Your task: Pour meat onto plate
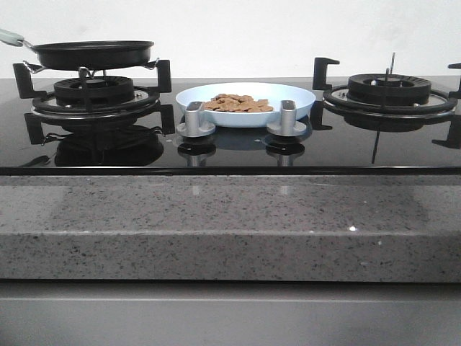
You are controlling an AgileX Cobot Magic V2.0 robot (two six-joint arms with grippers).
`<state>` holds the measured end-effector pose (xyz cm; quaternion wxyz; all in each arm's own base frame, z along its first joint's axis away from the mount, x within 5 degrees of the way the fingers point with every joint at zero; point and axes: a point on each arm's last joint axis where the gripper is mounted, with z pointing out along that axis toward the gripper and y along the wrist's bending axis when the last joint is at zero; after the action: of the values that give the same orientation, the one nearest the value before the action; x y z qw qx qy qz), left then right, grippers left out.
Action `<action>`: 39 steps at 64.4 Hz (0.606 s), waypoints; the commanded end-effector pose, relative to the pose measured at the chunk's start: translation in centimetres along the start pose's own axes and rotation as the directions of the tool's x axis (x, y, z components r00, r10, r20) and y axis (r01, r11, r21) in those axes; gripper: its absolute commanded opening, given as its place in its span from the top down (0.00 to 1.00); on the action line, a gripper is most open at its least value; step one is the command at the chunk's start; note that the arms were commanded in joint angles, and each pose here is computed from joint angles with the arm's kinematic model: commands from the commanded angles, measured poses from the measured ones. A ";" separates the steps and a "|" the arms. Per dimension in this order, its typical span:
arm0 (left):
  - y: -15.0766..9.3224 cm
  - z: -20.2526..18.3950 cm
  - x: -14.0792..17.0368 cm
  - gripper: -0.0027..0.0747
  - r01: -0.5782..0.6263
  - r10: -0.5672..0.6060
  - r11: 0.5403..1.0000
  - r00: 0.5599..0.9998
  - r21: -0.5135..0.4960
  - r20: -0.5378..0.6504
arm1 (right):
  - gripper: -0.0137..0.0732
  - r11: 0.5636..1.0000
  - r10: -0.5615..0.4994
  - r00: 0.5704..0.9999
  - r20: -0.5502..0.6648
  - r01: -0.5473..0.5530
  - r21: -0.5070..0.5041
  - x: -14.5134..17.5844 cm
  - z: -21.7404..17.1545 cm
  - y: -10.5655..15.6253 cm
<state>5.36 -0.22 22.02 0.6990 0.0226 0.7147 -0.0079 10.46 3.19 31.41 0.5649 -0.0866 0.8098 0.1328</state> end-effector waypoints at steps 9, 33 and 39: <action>0.0 0.1 1.1 0.99 0.043 -0.043 0.999 0.996 -0.001 0.084 | 0.91 1.000 0.003 0.996 0.085 -0.004 0.011 -1.3 -0.4 0.0; 0.0 0.2 1.3 0.99 0.050 -0.050 0.999 0.995 0.000 0.081 | 0.91 1.000 0.003 0.996 0.084 -0.004 0.011 -1.3 -0.4 0.0; 0.0 0.2 1.3 0.99 0.050 -0.050 0.999 0.995 0.000 0.081 | 0.91 1.000 0.003 0.996 0.084 -0.004 0.011 -1.3 -0.4 0.0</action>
<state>5.62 -0.27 20.01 0.6910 0.0090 0.7224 -0.0236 10.45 3.19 31.39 0.5642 -0.0868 0.8102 0.1330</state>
